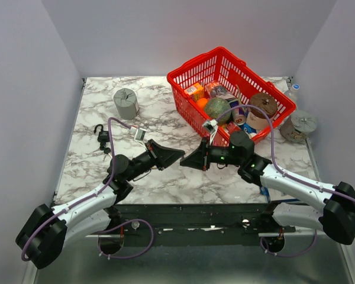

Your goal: Unlock with the key

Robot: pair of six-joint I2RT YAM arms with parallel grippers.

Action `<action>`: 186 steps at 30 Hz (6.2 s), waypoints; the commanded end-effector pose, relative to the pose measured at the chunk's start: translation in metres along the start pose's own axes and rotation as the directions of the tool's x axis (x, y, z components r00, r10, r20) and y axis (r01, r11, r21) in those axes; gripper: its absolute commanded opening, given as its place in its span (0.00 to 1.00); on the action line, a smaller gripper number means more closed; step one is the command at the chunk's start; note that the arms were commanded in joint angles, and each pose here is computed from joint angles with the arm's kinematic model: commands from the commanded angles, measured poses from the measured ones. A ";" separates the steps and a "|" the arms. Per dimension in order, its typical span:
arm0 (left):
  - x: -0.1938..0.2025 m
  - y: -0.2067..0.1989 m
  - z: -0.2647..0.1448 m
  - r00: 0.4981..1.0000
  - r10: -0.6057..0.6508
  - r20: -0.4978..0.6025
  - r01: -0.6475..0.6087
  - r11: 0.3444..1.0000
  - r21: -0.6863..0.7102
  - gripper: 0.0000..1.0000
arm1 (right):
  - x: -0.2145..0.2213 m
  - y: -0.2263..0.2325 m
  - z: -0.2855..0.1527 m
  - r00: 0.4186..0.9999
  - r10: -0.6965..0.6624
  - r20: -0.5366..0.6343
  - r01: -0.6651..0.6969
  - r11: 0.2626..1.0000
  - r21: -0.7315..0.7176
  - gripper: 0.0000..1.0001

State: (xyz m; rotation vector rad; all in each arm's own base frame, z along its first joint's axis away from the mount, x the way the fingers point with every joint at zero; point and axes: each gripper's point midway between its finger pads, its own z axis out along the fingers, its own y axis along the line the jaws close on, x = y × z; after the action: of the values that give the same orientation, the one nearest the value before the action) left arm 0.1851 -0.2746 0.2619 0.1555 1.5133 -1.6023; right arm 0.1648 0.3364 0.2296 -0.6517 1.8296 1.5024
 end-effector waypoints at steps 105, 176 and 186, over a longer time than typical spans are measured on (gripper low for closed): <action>0.006 0.092 -0.054 0.937 0.116 -0.331 -0.261 0.860 -0.438 0.87 | 0.022 0.003 -0.023 0.985 -0.142 -0.096 0.142 0.990 -0.011 0.01; 0.037 0.004 -0.041 0.847 0.154 -0.508 -0.143 0.988 0.062 0.18 | 0.050 0.017 0.007 0.947 -0.038 -0.318 -0.025 0.981 -0.192 0.01; 0.028 0.000 -0.041 0.862 0.194 -0.468 -0.190 0.980 0.056 0.00 | 0.038 0.018 0.004 0.980 -0.019 -0.198 -0.014 0.986 -0.164 0.30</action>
State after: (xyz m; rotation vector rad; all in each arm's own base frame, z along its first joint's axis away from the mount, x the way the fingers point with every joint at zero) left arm 0.1447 -0.2560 0.2221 0.7284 1.8481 -1.5310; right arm 0.1277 0.3456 0.1935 -0.9656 1.9564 1.6342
